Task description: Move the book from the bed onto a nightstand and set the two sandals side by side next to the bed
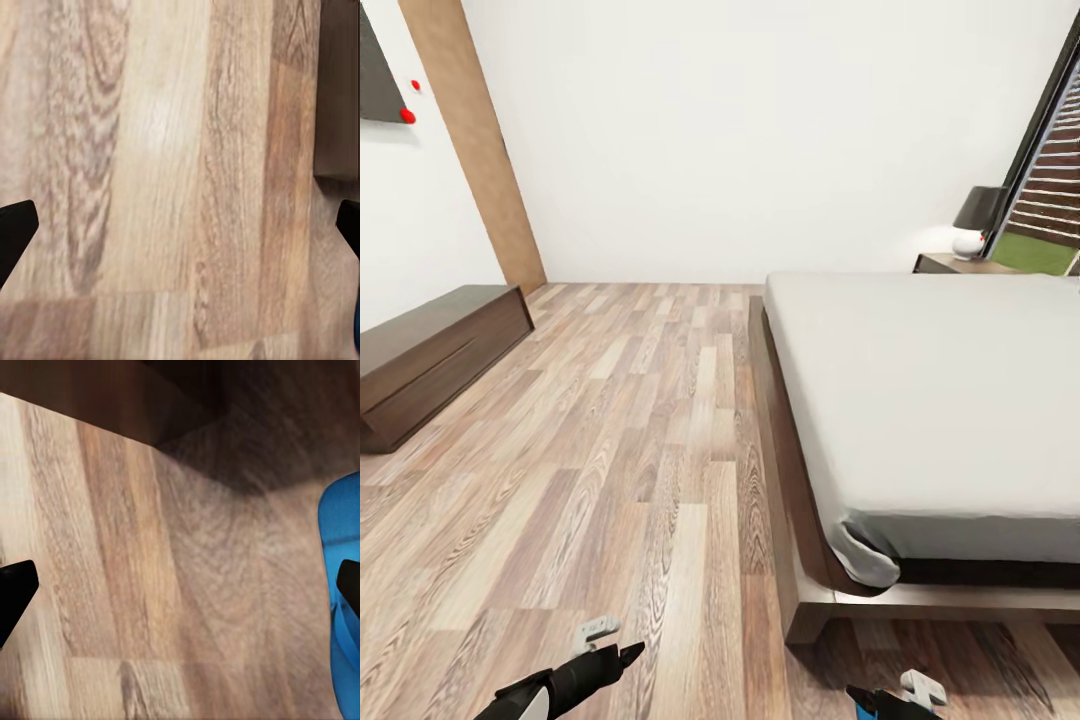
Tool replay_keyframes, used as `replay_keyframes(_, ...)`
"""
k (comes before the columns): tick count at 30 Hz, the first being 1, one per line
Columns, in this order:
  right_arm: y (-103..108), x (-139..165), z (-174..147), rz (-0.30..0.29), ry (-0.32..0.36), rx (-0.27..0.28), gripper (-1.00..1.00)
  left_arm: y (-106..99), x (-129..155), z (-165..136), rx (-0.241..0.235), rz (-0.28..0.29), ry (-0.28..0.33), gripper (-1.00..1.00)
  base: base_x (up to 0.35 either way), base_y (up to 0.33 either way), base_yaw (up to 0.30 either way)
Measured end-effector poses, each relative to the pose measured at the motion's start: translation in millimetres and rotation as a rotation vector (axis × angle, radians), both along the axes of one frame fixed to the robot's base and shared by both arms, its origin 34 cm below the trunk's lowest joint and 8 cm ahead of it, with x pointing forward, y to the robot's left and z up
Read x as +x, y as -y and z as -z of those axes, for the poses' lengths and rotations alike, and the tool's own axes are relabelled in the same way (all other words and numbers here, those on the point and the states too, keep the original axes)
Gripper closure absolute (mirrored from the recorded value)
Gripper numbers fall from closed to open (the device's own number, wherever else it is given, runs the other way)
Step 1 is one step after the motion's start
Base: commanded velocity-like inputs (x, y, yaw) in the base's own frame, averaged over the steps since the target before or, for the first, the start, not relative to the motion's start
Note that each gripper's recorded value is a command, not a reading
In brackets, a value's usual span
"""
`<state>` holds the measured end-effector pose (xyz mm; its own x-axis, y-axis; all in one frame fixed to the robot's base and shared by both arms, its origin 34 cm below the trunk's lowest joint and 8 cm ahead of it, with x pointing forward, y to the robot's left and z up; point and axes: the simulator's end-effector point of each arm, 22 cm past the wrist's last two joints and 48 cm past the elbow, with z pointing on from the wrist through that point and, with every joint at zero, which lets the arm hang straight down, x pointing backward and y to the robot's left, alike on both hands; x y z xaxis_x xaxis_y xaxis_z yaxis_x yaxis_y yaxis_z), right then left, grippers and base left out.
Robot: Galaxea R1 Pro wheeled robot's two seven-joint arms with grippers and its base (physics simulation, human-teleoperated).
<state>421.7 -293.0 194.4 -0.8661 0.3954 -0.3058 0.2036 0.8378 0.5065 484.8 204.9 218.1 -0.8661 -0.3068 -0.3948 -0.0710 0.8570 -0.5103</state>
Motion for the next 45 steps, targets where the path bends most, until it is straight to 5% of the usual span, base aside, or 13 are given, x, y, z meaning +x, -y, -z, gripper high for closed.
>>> replay_keyframes(25,-0.9,29.6,-38.6,-0.002,0.100,-0.001,-1.00,-0.1,26.5,-44.7,0.000,-0.001,0.099,-1.00,0.000,0.000,0.000)
replay_keyframes(45,-0.9,41.6,-83.6,-0.001,0.100,-0.001,-1.00,-0.1,38.3,-89.5,0.001,-0.001,0.098,-1.00,0.000,0.000,0.000)
